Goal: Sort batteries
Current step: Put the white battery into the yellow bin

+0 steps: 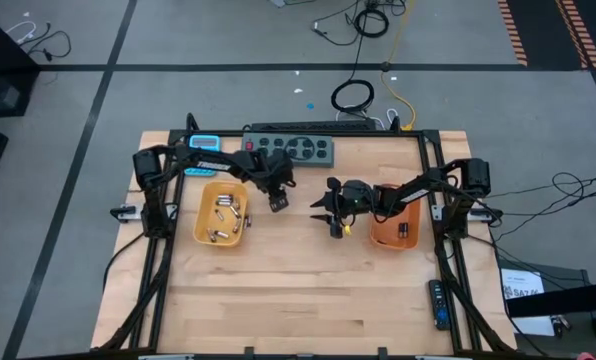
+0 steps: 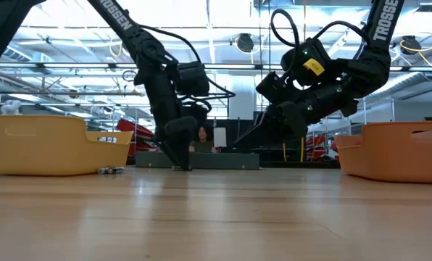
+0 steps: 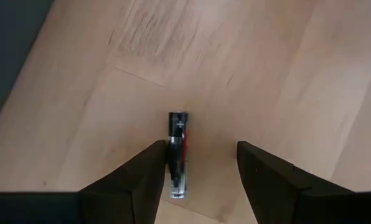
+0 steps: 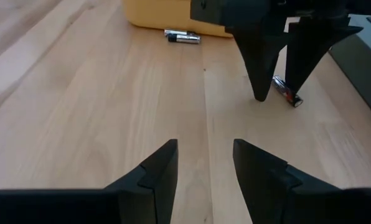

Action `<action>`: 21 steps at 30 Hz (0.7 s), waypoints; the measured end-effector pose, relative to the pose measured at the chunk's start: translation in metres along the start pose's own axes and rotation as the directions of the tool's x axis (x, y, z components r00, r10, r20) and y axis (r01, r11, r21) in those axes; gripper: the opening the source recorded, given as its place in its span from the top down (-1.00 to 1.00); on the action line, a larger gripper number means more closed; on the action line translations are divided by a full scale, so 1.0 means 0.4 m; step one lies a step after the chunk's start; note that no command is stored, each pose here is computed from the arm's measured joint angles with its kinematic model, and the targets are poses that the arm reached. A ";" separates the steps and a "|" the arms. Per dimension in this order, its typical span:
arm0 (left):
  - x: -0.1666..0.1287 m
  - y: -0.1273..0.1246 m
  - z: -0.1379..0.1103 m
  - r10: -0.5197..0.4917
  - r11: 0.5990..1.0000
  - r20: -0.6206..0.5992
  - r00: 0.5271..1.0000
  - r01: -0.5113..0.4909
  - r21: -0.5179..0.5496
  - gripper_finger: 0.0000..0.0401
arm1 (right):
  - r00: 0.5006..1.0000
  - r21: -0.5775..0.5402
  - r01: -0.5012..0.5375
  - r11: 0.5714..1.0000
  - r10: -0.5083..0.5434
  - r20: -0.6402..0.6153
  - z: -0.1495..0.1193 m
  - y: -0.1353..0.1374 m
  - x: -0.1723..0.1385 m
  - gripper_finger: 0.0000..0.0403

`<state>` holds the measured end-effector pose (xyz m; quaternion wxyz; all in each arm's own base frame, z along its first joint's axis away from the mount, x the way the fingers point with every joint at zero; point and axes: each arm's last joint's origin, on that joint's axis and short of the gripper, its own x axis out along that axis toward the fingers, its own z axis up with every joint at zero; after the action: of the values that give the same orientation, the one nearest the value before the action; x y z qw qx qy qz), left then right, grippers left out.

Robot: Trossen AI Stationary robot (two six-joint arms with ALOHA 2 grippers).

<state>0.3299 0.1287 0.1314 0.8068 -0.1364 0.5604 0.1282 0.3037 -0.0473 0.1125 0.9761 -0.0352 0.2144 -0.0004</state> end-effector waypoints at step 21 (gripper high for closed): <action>-0.017 -0.050 -0.011 0.032 0.981 -0.025 0.999 -0.027 0.192 0.22 | 1.000 -0.006 -0.001 1.000 0.001 -0.006 -0.001 0.000 0.000 0.28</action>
<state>0.3309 0.1082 0.1377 0.8063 -0.0518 0.5833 0.0837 0.3035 -0.0474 0.1120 0.9754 -0.0381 0.2172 0.0006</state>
